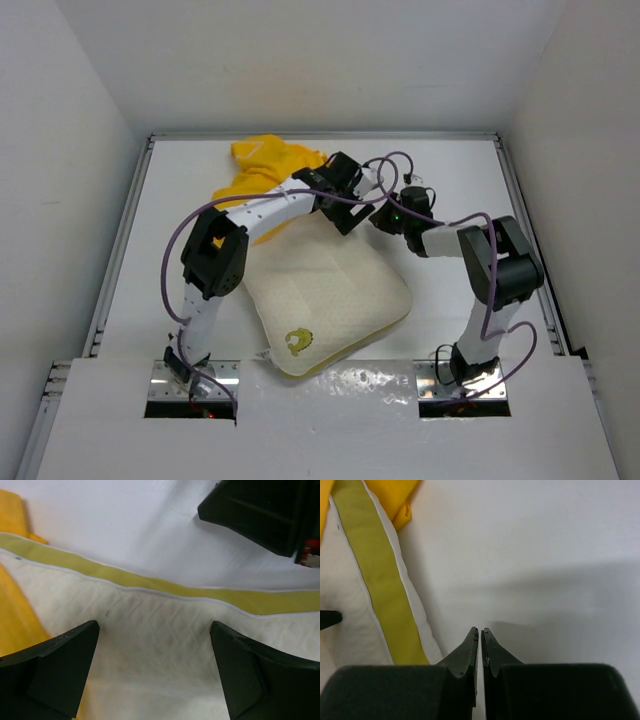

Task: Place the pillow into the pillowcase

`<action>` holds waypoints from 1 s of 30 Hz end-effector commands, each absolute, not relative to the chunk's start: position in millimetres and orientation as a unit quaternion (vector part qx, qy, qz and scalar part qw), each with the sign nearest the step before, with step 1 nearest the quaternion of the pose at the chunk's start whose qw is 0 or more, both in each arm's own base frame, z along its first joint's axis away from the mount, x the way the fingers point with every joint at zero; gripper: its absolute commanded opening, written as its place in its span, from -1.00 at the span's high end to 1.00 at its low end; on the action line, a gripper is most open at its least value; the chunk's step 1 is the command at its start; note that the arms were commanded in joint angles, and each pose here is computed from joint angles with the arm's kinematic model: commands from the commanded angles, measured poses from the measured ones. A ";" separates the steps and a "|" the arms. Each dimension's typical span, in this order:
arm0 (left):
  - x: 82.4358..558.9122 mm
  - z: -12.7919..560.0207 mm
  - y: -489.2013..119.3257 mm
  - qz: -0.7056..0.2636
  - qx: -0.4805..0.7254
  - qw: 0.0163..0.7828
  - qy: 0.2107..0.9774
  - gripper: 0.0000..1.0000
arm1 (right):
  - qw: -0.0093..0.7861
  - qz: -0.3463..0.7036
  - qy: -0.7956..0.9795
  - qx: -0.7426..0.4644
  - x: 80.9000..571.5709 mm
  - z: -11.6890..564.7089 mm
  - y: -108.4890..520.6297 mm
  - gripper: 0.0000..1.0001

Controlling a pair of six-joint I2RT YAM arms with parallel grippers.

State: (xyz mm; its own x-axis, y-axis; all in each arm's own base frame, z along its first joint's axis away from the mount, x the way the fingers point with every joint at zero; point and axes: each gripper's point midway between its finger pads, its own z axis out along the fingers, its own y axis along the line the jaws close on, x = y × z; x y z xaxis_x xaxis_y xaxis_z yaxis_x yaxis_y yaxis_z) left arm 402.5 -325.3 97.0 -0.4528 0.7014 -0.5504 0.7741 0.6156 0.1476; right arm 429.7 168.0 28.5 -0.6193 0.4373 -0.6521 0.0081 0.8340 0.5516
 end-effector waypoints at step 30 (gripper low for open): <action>319.1 99.3 -244.4 -0.066 0.434 0.195 0.877 -0.81 | 0.443 0.354 0.797 -0.208 474.8 76.4 300.7 -0.63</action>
